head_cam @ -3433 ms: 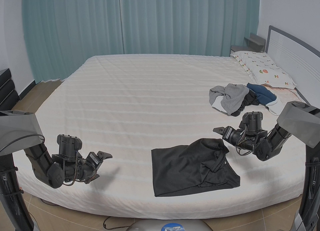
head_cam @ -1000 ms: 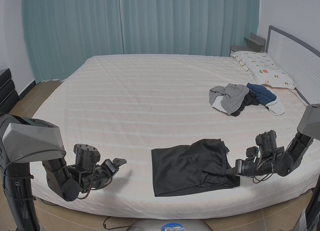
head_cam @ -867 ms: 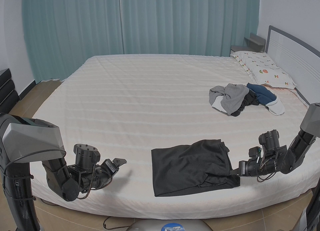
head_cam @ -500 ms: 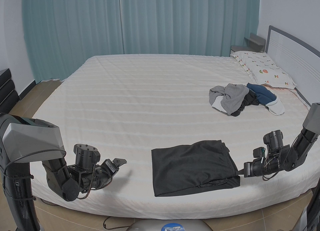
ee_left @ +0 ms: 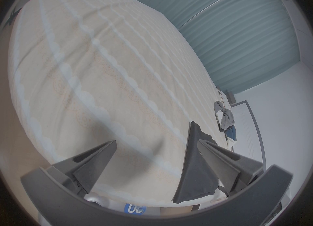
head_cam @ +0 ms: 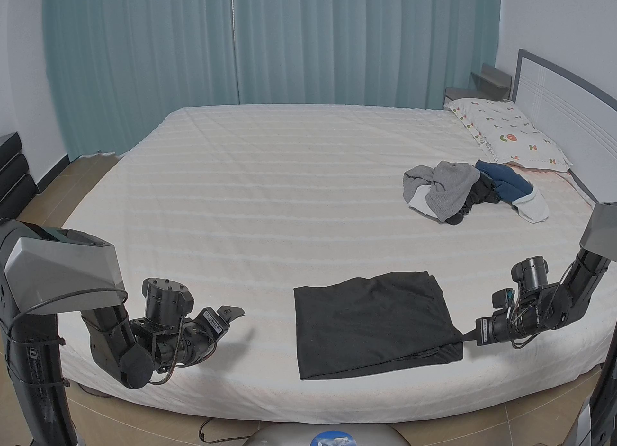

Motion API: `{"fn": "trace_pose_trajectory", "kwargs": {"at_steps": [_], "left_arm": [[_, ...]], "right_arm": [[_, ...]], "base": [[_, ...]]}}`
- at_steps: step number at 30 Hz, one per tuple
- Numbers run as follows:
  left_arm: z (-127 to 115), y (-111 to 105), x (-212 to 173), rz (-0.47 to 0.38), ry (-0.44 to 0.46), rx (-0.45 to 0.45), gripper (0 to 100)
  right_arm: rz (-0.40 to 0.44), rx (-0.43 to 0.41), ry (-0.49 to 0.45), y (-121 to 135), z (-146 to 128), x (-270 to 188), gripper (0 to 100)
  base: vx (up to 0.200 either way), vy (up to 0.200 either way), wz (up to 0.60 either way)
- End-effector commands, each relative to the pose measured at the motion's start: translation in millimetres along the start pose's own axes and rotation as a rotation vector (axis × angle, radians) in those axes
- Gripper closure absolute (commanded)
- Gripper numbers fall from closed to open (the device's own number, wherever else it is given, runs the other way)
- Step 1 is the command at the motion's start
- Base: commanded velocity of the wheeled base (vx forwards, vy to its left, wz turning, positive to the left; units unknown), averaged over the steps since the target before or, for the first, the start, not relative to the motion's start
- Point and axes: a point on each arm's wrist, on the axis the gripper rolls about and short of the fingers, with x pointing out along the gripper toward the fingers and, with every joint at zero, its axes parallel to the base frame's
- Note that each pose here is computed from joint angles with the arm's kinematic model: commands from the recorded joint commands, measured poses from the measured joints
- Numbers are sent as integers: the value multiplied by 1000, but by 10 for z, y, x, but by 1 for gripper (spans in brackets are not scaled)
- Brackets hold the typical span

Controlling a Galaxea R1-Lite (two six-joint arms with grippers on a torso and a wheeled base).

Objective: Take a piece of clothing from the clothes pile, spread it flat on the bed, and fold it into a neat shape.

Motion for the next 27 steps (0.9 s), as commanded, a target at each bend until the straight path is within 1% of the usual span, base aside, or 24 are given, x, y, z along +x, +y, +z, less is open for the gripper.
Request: {"fn": "trace_pose_trajectory", "kwargs": {"at_steps": [1, 3, 4, 5, 6, 7, 8, 9, 13, 15, 16, 17, 19, 21, 22, 27], "left_arm": [[-1, 0, 0, 0, 0, 5, 0], [3, 3, 0, 1, -1, 4, 0], [-2, 2, 3, 0, 0, 5, 0], [-2, 2, 7, 0, 0, 5, 0], [-3, 6, 10, 1, 1, 5, 0], [3, -4, 16, -2, -3, 3, 0], [9, -4, 17, -2, -5, 3, 0], [10, -5, 19, -1, -4, 1, 0], [21, -14, 17, -4, -7, -1, 0], [25, -12, 14, -3, -8, -4, 0], [25, -12, 14, -3, -8, -4, 0], [22, -16, 19, -4, -9, -1, 0], [23, -17, 20, -2, -8, -3, 0], [23, -17, 20, -2, -8, -3, 0], [25, -19, 20, -4, -11, -3, 0], [24, -17, 23, -3, -12, -3, 0]], "right_arm": [[-17, 18, 17, -81, -31, 69, 0], [-18, 23, 6, -107, -7, 63, 0], [-12, 32, -24, -118, 67, 31, 0], [-11, 35, -29, -121, 78, 27, 0], [-12, 57, -60, -130, 152, -3, 0], [-5, 83, -75, -115, 193, -14, 0], [-2, 90, -80, -109, 209, -16, 0], [23, 148, -97, -79, 274, -3, 0], [72, 237, -123, 43, 398, 79, 0], [97, 293, -150, 100, 453, 132, 0], [97, 293, -150, 100, 453, 132, 0], [132, 343, -181, 195, 498, 227, 0], [172, 387, -233, 260, 552, 316, 0], [172, 387, -233, 260, 552, 316, 0], [195, 403, -263, 272, 567, 423, 0], [206, 399, -275, 275, 614, 545, 0]], "base": [[0, 0, 0], [0, 0, 0], [0, 0, 0], [0, 0, 0], [0, 0, 0], [0, 0, 0], [0, 0, 0], [0, 0, 0], [0, 0, 0], [0, -200, 0], [0, -200, 0], [0, 0, 0], [0, 0, 0], [0, 0, 0], [0, 0, 0], [0, 0, 0]]}}
